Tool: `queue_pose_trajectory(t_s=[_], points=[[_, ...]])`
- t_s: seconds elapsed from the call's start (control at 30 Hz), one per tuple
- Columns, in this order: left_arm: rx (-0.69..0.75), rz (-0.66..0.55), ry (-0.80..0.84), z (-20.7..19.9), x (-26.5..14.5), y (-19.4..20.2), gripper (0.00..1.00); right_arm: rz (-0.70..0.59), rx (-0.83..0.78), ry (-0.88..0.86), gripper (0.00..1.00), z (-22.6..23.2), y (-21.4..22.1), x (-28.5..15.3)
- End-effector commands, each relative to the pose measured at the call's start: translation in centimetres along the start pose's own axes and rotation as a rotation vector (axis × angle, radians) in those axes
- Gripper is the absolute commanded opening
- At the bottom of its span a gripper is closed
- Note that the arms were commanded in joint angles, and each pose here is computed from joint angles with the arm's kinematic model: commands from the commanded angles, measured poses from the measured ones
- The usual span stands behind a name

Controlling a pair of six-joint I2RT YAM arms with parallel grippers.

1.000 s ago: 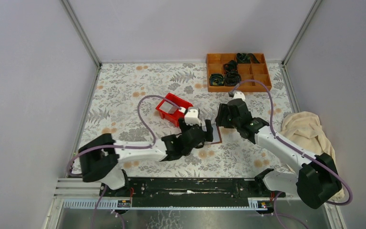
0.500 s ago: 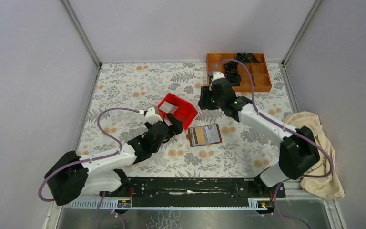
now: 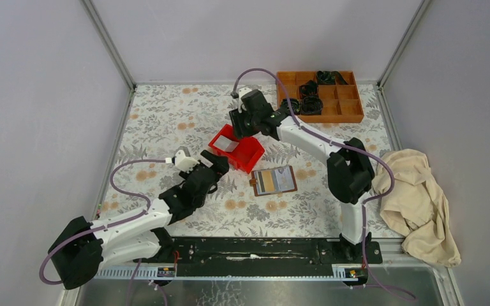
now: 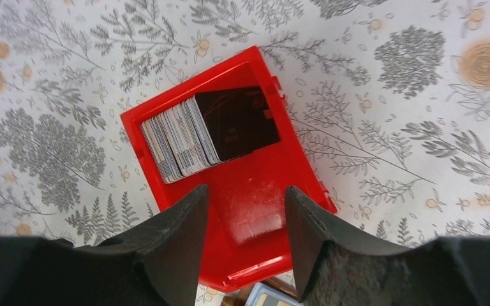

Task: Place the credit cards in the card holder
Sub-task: Pick up the credit card from the storage box.

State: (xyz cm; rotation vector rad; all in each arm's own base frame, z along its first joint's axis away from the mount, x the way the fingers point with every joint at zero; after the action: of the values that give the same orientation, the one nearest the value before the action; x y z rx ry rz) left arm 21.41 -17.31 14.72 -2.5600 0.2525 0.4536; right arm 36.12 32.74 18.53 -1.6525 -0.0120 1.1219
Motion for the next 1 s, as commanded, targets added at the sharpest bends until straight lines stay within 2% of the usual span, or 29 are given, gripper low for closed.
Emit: queue_pose_trajectory(t_s=[0.0,0.37,0.97], points=[[-0.029,-0.105,-0.107,2.2,0.6,-0.9,0.94,-0.03,-0.086,-0.057,0.54,0.9,-2.0,0.4],[-0.053,-0.129,-0.192,4.1,2.5,-0.9,0.93,-0.001,-0.105,-0.147,0.51,1.9,-2.1,4.4],[-0.087,-0.052,-0.266,6.2,6.6,0.3,0.92,0.069,-0.1,-0.231,0.49,2.7,-0.1,8.1]])
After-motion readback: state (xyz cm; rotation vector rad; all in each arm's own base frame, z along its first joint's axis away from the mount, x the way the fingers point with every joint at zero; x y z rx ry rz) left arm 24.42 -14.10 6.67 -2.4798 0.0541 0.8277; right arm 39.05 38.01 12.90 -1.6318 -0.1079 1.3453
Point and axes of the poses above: each gripper's point midway between its finger pads, its own x axis out along the fingers, its own z axis along the line the jaws close on, y = z × x, the point moved 6 cm from there along -x, back along the fingers, and after that the axes turned 12 degrees about -x, right-handed, at the moved point
